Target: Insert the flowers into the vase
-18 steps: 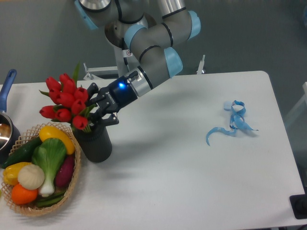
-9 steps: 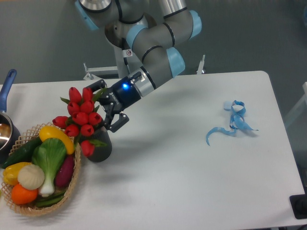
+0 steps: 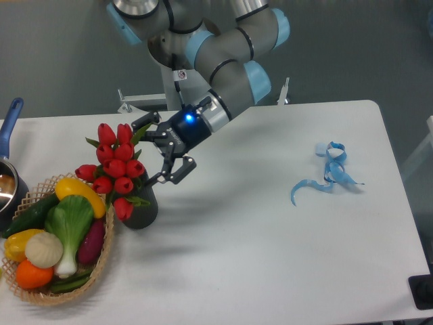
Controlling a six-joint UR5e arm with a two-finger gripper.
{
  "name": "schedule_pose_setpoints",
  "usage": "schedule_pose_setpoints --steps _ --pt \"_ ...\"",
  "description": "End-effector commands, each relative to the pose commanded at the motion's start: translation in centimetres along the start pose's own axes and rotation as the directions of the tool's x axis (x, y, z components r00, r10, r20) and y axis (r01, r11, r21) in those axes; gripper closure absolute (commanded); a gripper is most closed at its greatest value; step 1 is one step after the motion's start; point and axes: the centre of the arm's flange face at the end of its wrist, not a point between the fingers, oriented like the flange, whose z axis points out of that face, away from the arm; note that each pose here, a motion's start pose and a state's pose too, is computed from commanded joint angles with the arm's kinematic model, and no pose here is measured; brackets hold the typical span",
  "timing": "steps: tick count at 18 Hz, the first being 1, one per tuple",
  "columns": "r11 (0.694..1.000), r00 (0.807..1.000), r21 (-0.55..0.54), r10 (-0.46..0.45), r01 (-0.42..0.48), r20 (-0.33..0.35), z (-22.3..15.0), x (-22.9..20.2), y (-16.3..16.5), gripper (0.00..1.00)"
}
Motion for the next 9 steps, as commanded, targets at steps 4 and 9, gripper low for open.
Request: schedule_pose_setpoints --steps 4,9 --pt "1.0 0.999 -0.001 0.01 -0.01 0.034 -1.5 -0.2 -0.5 0.0" --pt "0.993 0.993 -0.113 0.055 -0.043 0.103 -4.1 1.6 -1.2 0.0"
